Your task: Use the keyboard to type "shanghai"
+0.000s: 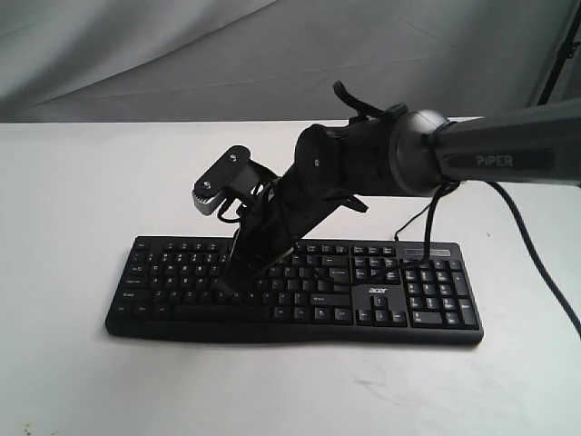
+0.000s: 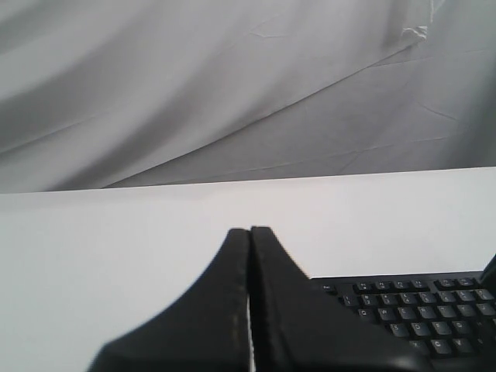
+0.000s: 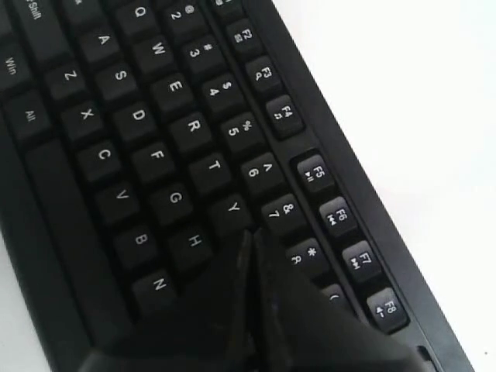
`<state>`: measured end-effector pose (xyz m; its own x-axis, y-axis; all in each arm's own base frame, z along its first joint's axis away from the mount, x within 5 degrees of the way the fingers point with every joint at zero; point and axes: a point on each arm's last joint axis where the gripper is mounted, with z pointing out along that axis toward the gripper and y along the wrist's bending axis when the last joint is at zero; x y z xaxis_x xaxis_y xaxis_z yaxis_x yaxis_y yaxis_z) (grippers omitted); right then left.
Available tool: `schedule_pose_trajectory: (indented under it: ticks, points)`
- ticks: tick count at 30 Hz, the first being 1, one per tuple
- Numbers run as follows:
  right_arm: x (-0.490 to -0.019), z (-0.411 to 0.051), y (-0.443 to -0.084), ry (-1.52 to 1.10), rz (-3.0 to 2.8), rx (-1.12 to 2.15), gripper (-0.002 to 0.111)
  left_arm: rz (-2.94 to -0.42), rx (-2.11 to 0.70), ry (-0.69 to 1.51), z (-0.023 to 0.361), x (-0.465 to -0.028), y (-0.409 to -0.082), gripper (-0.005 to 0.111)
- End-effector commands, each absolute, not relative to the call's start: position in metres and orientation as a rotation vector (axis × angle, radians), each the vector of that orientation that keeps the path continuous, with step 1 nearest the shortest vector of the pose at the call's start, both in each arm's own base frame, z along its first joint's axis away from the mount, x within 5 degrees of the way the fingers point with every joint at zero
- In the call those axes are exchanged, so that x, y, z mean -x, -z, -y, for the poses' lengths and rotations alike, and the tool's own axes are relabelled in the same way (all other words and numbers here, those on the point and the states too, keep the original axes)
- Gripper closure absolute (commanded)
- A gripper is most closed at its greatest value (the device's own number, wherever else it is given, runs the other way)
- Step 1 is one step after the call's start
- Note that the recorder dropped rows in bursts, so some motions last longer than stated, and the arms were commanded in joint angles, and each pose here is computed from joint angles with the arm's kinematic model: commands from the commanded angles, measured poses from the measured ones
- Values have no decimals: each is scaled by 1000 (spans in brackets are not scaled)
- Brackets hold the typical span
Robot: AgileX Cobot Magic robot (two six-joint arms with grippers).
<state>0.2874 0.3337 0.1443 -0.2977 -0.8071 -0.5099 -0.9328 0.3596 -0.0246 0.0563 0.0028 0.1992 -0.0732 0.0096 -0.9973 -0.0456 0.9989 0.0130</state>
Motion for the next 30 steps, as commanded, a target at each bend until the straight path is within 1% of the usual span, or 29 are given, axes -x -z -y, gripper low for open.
schedule_pose_trajectory:
  ticks: [1,7,30]
  points:
    - [-293,-329,-140,-383,-2207,1492,108,-1637,24,-39,-2,-56,-199,107]
    - [-295,-328,-131,-381,-2232,1494,108,-1637,24,-39,-2,-56,-199,107]
    - [-295,-323,-130,-349,-2238,1540,108,-1637,24,-39,-2,-56,-199,107]
